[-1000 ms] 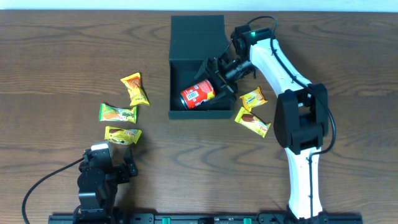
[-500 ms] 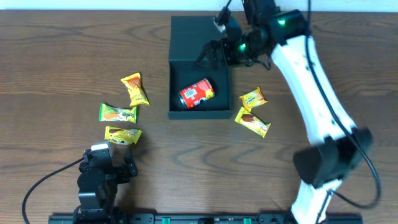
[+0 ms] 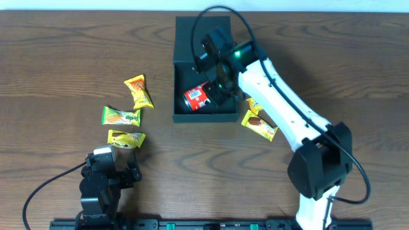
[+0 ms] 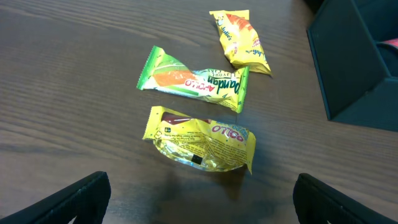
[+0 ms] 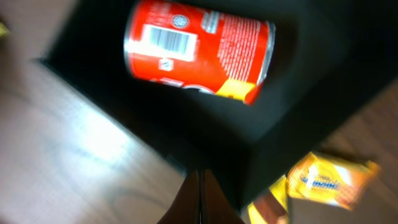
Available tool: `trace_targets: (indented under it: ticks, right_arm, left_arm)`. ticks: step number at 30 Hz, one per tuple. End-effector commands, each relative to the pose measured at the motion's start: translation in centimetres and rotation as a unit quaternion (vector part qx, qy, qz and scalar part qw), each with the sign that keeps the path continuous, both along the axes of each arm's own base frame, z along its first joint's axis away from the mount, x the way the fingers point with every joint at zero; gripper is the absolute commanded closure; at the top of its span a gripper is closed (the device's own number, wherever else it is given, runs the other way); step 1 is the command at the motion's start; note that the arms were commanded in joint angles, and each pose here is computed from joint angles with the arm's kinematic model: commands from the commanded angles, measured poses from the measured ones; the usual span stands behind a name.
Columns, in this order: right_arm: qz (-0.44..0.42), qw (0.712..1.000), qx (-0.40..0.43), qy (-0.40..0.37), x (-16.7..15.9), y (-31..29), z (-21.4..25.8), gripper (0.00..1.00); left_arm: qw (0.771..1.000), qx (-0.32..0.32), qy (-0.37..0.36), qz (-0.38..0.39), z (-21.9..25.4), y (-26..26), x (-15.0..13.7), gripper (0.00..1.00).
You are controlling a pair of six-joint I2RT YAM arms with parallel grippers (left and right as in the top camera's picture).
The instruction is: Pack container
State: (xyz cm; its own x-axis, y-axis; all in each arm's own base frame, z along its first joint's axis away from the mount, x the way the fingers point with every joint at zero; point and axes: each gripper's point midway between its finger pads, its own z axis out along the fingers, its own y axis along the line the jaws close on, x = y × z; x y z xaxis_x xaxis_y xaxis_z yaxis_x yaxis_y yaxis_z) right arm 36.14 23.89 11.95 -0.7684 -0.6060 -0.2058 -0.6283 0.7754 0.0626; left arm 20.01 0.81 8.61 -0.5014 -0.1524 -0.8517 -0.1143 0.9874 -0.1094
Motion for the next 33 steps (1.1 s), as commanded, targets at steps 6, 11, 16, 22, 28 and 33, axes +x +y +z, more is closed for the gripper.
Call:
trace_targets:
  ticks: [6,11,16,22,28,33]
  right_arm:
    - [0.006,0.999,0.038,0.03,-1.2,1.4,-3.1,0.98]
    - [0.021,0.999,0.041,0.015,-1.5,2.8,-4.0,0.99]
    - [0.006,0.999,0.046,0.01,-1.0,2.9,-4.1,0.99]
    - [-0.013,0.994,0.084,-0.071,2.9,4.7,-2.1,0.99]
    - [-0.087,0.982,0.032,-0.162,7.4,1.5,-1.2,0.99]
    - [-0.094,0.978,0.082,-0.168,9.0,2.6,-1.2,0.99]
  left_arm:
    - [1.0,0.004,0.003,0.001,-0.3,0.1,-0.1,0.05]
    - [1.0,0.004,0.003,0.001,-0.3,0.1,-0.1,0.05]
    - [1.0,0.004,0.003,0.001,-0.3,0.1,-0.1,0.05]
    - [1.0,0.004,0.003,0.001,-0.3,0.1,-0.1,0.05]
    - [1.0,0.004,0.003,0.001,-0.3,0.1,-0.1,0.05]
    - [1.0,0.004,0.003,0.001,-0.3,0.1,-0.1,0.05]
